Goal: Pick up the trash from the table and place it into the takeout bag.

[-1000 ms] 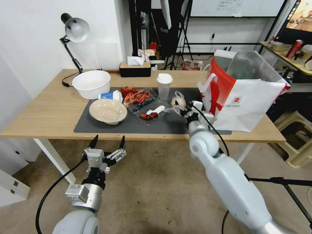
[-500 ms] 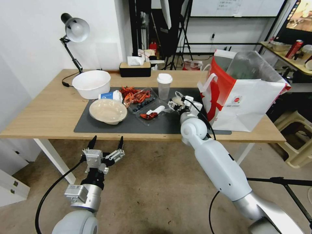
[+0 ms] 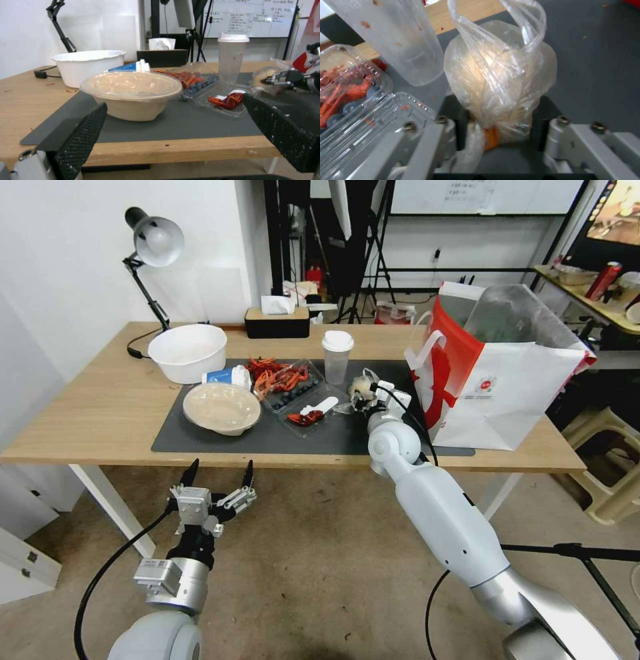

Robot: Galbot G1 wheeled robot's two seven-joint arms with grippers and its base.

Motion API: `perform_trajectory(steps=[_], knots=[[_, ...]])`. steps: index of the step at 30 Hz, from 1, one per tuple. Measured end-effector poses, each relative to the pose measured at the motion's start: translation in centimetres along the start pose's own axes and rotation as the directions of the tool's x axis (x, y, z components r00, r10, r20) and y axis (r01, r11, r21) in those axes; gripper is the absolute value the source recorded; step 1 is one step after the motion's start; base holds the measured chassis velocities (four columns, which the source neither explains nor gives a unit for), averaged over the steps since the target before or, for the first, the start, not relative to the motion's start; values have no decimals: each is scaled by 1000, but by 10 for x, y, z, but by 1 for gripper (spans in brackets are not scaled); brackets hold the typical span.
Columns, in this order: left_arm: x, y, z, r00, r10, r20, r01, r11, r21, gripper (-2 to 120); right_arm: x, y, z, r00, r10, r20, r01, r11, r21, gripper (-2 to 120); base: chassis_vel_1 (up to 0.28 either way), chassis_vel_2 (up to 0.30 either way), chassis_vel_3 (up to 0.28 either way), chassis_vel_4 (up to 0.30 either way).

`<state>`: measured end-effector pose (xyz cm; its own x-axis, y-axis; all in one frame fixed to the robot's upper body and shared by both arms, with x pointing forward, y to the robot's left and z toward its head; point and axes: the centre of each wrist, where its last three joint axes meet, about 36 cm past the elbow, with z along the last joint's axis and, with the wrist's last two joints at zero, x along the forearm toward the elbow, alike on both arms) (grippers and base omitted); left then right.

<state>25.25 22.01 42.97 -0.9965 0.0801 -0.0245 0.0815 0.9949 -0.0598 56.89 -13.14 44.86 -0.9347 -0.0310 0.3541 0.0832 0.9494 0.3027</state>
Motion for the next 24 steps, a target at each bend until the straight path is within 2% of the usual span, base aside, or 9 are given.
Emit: perform_trajectory(steps=[3,7,13,14,15,18,21,23,24], knots=[[0,-1,0,1000,0,1,0,1000,0,100,8,-2,-6,998,-33,48,34,999,-24,17,0,0,0,0],[0,-1,0,1000,0,1,0,1000,0,100,23,-2,-15,985,-123,123,130,990,-56,8,0,0,0,0],[1,-1,-2,1000,0,6,0,1000,-1,99,50,-6,-32,942,-267,202,288,954,-82,5,0,0,0,0],[1,-1,-2,1000,0,7,0,1000,-2,100,64,-8,-42,902,-351,251,378,923,-69,5,0,0,0,0],[1,-1,-2,1000,0,7,0,1000,-2,100,64,-8,-42,902,-351,251,378,923,-69,5,0,0,0,0],[1,-1,-2,1000,-1,7,1,1000,-2,99,92,-12,-71,827,-439,353,476,879,-22,5,0,0,0,0],[2,-2,-2,1000,-1,7,1,1000,-2,100,104,-16,-92,807,-434,401,468,883,12,5,0,0,0,0],[2,-3,-3,1000,-1,9,1,1000,-4,100,120,-29,-125,804,-376,460,390,918,69,5,0,0,0,0],[2,-3,-3,1000,-1,9,1,1000,-4,100,120,-29,-125,804,-376,460,390,918,69,5,0,0,0,0]])
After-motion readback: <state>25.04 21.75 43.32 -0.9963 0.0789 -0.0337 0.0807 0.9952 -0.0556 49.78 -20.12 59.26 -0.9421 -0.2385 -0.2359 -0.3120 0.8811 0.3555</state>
